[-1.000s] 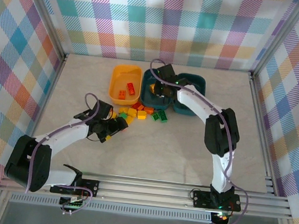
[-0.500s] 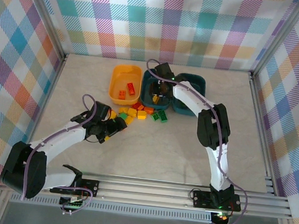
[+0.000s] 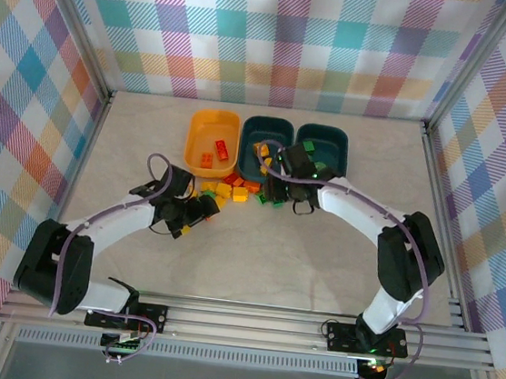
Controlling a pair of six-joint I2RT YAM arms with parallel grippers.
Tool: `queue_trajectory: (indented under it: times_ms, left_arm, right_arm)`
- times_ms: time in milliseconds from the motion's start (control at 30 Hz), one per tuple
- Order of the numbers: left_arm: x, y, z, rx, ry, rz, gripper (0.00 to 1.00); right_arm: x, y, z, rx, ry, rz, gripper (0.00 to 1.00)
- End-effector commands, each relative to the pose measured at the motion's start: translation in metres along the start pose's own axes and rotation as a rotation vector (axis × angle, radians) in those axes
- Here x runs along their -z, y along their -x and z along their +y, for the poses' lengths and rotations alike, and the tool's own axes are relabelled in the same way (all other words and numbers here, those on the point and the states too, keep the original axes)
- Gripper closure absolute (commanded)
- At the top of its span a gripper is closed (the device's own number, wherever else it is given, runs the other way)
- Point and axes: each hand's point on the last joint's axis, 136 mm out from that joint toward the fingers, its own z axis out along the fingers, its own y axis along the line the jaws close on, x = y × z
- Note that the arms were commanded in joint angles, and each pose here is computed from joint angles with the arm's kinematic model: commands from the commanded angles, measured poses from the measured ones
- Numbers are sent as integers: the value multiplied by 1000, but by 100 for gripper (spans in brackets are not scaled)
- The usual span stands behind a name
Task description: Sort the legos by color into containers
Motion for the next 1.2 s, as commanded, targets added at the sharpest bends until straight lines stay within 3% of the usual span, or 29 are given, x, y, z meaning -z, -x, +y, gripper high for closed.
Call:
queue_trajectory:
  times_ms: [0, 233, 533, 667, 833, 1000, 1167]
  left_arm:
    - [1, 5, -21, -45, -51, 15, 10]
    - [-3, 3, -26, -60, -49, 50, 10]
    - [-1, -1, -20, -47, -48, 42, 10]
    - [1, -1, -19, -56, -37, 46, 10]
    - [9, 1, -20, -68, -33, 29, 10]
    - [8, 1, -21, -69, -30, 28, 10]
    - [8, 3, -27, -61, -54, 28, 10]
  right_arm:
    - [-11, -12, -2, 62, -4, 17, 34]
    - [-33, -20, -3, 82, -25, 69, 25]
    - [-65, -15, -2, 133, -49, 115, 29]
    - [-75, -7, -2, 144, -58, 113, 36]
    - [-72, -7, -2, 147, -49, 115, 55]
    - [-50, -16, -5, 132, -44, 97, 66]
    - [-5, -15, -2, 88, -7, 21, 70]
